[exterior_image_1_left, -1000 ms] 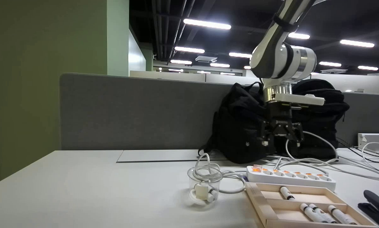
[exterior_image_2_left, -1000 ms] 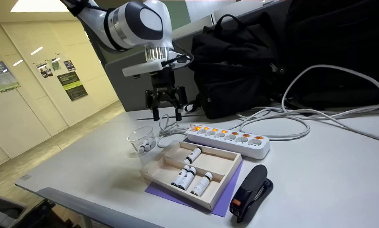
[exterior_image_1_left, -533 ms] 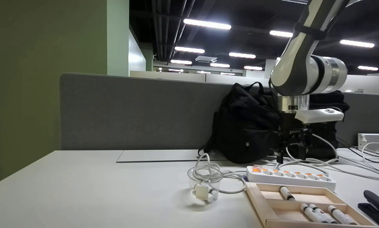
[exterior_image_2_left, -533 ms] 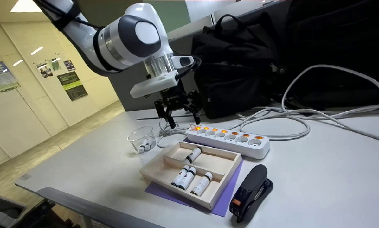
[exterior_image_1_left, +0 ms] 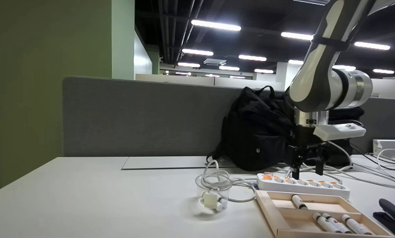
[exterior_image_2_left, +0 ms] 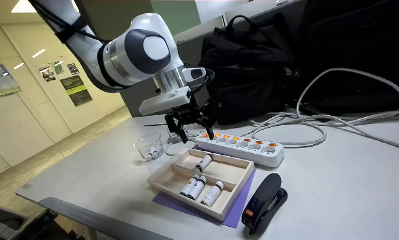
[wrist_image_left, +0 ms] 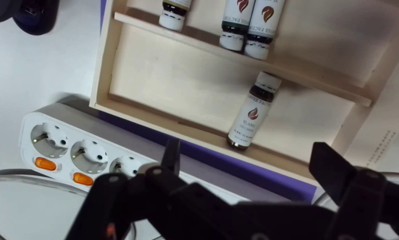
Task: Put three bottles in the cardboard box and put it in the colourless bowl
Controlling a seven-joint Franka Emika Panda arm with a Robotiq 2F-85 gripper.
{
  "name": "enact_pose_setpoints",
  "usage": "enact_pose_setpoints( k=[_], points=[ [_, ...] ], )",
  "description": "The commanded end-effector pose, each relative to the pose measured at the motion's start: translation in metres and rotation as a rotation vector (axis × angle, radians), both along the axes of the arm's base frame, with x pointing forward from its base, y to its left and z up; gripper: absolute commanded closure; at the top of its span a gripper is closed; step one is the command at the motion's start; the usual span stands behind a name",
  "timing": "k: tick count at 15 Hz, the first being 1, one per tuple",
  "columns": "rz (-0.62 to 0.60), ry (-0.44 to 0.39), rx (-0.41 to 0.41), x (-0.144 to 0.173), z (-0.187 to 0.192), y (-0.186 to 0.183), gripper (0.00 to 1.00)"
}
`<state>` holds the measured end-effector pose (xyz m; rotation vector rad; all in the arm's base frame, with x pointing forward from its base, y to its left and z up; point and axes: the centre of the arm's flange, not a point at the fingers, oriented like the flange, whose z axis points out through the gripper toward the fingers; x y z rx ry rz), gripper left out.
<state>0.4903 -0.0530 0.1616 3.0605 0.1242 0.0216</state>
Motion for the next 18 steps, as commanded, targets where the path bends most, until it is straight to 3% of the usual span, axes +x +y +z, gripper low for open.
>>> enact_pose_setpoints(
  k=[1, 10, 11, 12, 18],
  points=[
    [0.0, -0.001, 0.0, 0.0, 0.0, 0.0, 0.0],
    [-0.071, -0.02, 0.072, -0.001, -0.079, 0.009, 0.0],
    [-0.081, -0.012, 0.073, -0.002, -0.086, 0.007, 0.25],
    [-0.092, -0.007, 0.074, -0.003, -0.09, 0.006, 0.25],
    [-0.126, 0.01, 0.091, 0.004, -0.09, 0.001, 0.68]
  ],
)
